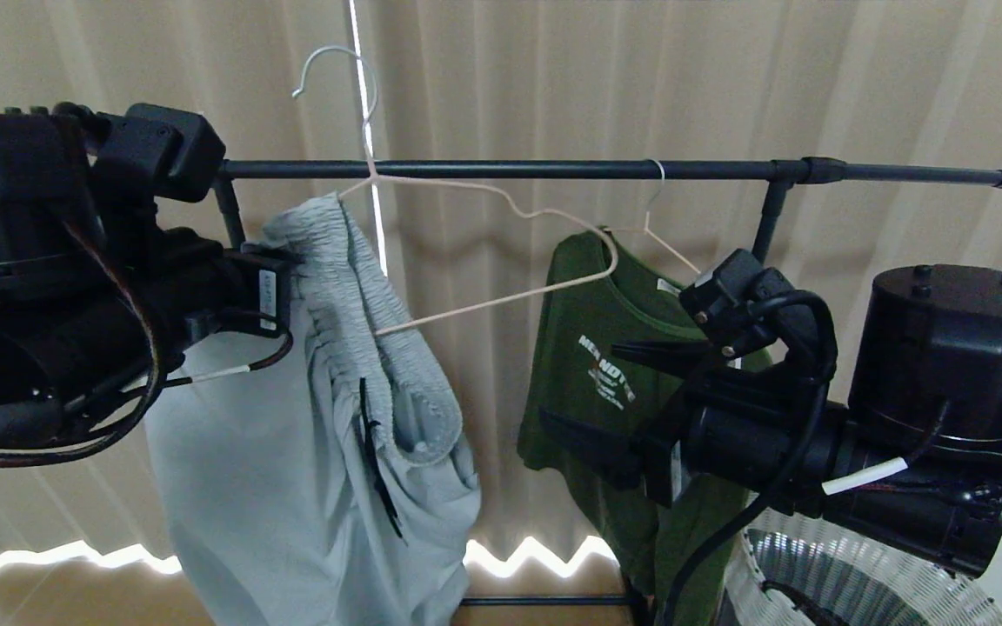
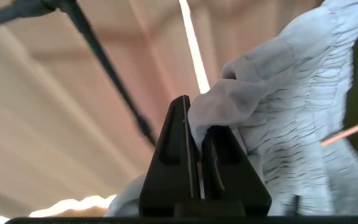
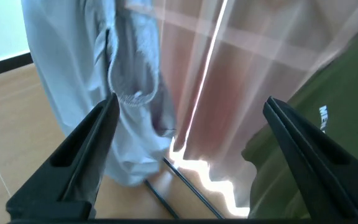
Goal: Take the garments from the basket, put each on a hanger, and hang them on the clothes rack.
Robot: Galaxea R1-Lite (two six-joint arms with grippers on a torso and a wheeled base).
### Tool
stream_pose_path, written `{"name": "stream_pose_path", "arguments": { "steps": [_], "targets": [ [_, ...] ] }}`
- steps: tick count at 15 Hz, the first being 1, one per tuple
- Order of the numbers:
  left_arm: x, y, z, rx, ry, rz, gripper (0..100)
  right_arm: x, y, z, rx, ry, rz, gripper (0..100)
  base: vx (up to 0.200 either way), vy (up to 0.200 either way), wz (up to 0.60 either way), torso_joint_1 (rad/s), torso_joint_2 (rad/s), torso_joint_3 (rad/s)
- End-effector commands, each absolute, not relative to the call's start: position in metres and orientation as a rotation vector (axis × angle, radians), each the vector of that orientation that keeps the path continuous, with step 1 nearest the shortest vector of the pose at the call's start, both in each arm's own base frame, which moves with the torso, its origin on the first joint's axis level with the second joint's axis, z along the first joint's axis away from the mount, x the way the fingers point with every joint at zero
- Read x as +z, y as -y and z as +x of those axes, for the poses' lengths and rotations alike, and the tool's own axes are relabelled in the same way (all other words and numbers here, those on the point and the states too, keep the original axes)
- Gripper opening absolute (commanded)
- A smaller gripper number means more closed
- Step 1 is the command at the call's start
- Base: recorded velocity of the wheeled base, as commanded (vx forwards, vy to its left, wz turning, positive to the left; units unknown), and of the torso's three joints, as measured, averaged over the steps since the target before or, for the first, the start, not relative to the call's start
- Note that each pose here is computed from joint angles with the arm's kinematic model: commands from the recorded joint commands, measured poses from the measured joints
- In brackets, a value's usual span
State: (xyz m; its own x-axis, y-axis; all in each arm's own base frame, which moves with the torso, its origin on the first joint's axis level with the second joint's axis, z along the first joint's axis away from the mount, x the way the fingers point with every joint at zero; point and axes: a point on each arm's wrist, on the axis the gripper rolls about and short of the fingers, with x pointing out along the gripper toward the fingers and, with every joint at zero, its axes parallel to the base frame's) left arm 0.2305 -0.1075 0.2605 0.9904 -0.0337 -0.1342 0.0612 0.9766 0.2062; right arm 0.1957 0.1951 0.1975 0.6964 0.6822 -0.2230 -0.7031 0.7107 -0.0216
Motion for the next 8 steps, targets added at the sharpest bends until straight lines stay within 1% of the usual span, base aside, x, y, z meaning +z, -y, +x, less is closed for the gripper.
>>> {"name": "stream_pose_path", "arguments": {
  "steps": [1,3,5,7,8],
  "targets": [
    [0.273,0.123,0.226,-0.108,-0.09,0.137,0,0.192,-0.198,0.198,0.776,-0.221,-0.115,100,0.0,0.0,0.0,0.0,0.0,0.0],
    [0.284,0.133,0.22,-0.152,-0.056,0.095,0,0.19,-0.199,0.199,0.776,-0.229,-0.118,100,0.0,0.0,0.0,0.0,0.0,0.0],
    [0.288,0.137,0.218,-0.17,-0.041,0.081,0,0.187,-0.201,0.201,0.776,-0.238,-0.12,100,0.0,0.0,0.0,0.0,0.0,0.0],
    [0.299,0.145,0.214,-0.203,0.026,0.046,0,0.181,-0.208,0.208,0.774,-0.232,-0.118,100,0.0,0.0,0.0,0.0,0.0,0.0],
    [0.298,0.147,0.212,-0.212,0.034,0.045,0,0.179,-0.209,0.21,0.773,-0.23,-0.119,100,0.0,0.0,0.0,0.0,0.0,0.0]
  ]
}}
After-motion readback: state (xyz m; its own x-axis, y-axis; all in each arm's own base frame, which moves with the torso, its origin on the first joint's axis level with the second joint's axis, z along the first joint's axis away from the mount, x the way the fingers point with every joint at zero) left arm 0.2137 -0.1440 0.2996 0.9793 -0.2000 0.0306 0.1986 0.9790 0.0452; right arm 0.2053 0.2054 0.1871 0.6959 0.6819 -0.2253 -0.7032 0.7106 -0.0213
